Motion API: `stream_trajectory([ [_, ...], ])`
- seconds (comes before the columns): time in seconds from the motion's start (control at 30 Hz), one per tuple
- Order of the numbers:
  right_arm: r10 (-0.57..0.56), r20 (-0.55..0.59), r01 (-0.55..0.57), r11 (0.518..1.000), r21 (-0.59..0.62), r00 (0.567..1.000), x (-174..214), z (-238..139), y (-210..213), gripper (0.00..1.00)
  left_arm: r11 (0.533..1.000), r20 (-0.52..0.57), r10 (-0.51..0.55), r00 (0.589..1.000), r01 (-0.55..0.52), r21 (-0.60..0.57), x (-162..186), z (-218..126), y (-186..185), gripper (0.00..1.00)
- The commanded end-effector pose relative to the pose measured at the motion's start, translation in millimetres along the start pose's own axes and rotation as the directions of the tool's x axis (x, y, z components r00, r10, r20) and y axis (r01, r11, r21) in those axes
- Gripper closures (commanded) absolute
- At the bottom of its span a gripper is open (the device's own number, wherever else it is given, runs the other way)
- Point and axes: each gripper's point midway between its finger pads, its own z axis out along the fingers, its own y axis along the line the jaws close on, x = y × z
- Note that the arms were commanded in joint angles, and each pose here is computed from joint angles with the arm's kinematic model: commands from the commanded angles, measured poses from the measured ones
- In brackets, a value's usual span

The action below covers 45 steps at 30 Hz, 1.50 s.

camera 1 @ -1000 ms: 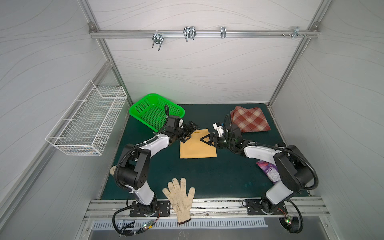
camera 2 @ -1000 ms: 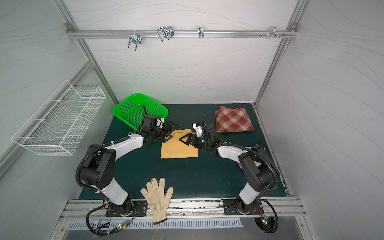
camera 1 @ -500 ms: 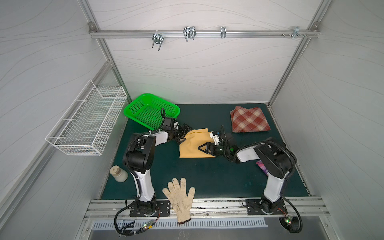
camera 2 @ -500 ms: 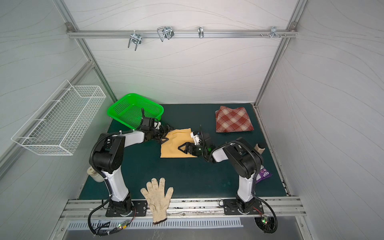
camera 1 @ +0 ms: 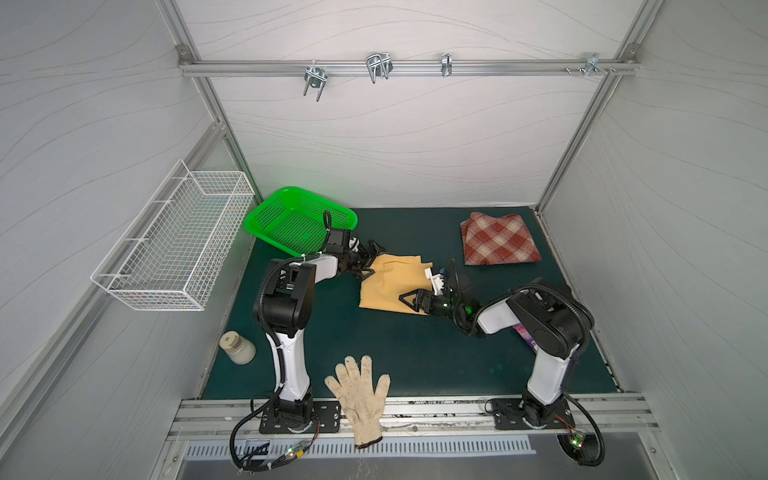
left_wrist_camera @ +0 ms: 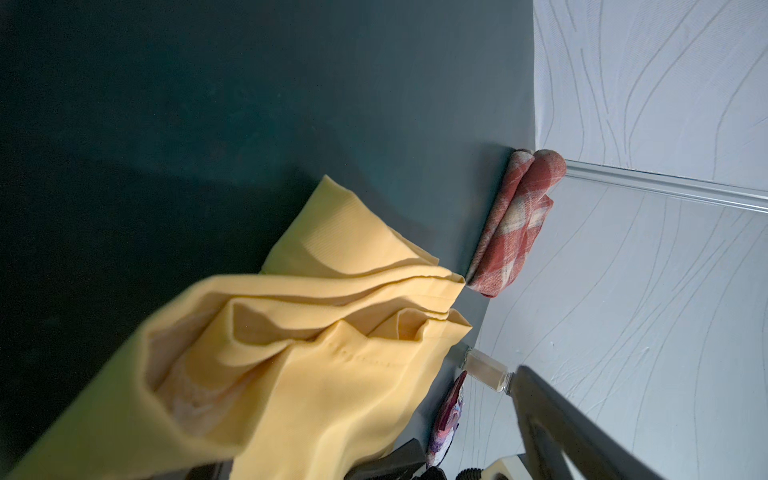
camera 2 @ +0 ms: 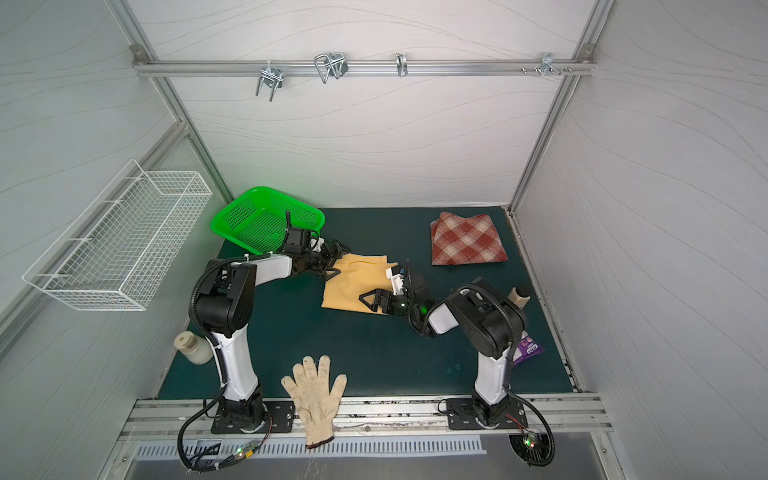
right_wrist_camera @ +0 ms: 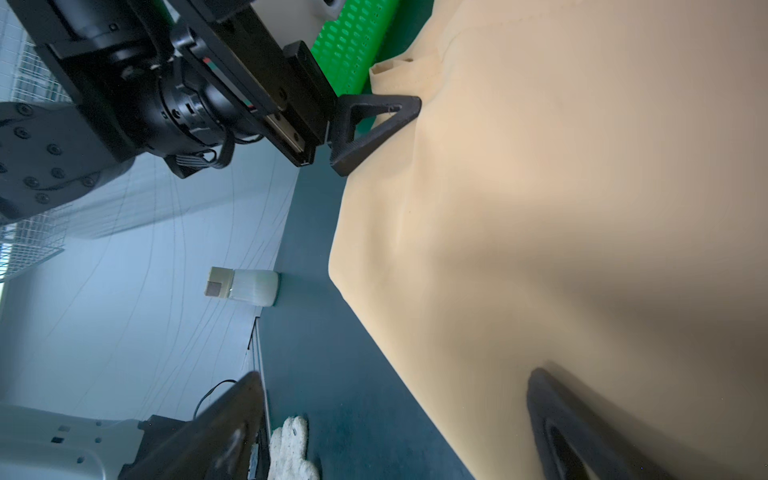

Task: Fold and stack the skirts
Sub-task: 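Grasp the yellow skirt's corner with the right gripper while the left gripper withdraws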

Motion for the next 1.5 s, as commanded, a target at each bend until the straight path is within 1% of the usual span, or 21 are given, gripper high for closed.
stream_trajectory([
  [0.0, 0.107, -0.128, -0.081, 0.977, 0.196, 0.986, 45.4, -9.3, -41.4, 0.01, 0.999, 0.077, 0.029, 0.997, -0.030, 0.023, -20.7, -12.4, -18.4, 0.01],
  [0.13, 0.003, -0.131, 0.023, 0.980, 0.200, 0.991, 22.2, -10.2, -7.8, 0.01, 0.997, 0.104, 0.054, 0.993, -0.060, 0.057, -16.1, -36.0, -43.2, 0.01],
  [0.3, -0.110, -0.097, 0.133, 0.953, 0.273, 0.989, -13.3, -30.8, 25.6, 0.01, 0.984, 0.147, 0.099, 0.984, -0.119, 0.130, -4.1, -77.1, -87.5, 0.01],
  [0.37, -0.151, -0.086, 0.170, 0.932, 0.319, 0.985, -24.8, -41.0, 30.0, 0.01, 0.978, 0.160, 0.124, 0.979, -0.148, 0.148, 7.0, -92.6, -102.2, 0.01],
  [0.43, -0.168, -0.084, 0.187, 0.915, 0.357, 0.982, -33.9, -48.0, 29.8, 0.01, 0.973, 0.170, 0.158, 0.973, -0.183, 0.144, 20.7, -105.5, -112.1, 0.01],
  [0.5, -0.162, -0.087, 0.183, 0.904, 0.387, 0.983, -39.7, -53.2, 25.0, 0.01, 0.967, 0.178, 0.209, 0.962, -0.230, 0.106, 38.5, -115.7, -116.8, 0.01],
  [0.57, -0.144, -0.091, 0.169, 0.891, 0.422, 0.985, -43.8, -57.1, 15.6, 0.01, 0.963, 0.179, 0.265, 0.947, -0.271, 0.011, 53.8, -123.1, -109.4, 0.01],
  [0.67, -0.130, -0.099, 0.162, 0.862, 0.480, 0.987, -46.0, -63.4, -2.9, 0.01, 0.932, 0.176, 0.350, 0.920, -0.324, -0.160, 73.5, -132.6, -83.8, 0.01],
  [0.83, -0.112, -0.128, 0.164, 0.830, 0.533, 0.985, -46.5, -65.4, -30.5, 0.01, 0.915, 0.190, 0.358, 0.914, -0.303, -0.266, 96.4, -146.4, -33.0, 0.01],
  [0.93, -0.112, -0.148, 0.176, 0.817, 0.549, 0.983, -49.8, -61.5, -42.5, 0.01, 0.908, 0.198, 0.361, 0.911, -0.295, -0.298, 108.7, -154.4, -9.5, 0.01],
  [1.07, -0.106, -0.164, 0.181, 0.812, 0.555, 0.981, -54.1, -52.7, -51.8, 0.03, 0.889, 0.202, 0.378, 0.904, -0.293, -0.351, 120.3, -165.5, 15.0, 0.01],
  [1.23, -0.065, -0.189, 0.160, 0.822, 0.547, 0.980, -53.9, -34.6, -63.0, 0.08, 0.892, 0.190, 0.367, 0.910, -0.287, -0.350, 132.0, -168.0, 29.6, 0.01],
  [1.47, 0.009, -0.199, 0.102, 0.837, 0.538, 0.980, -45.1, -14.6, -76.5, 0.16, 0.885, 0.193, 0.367, 0.910, -0.278, -0.372, 137.3, -173.1, 42.7, 0.01],
])
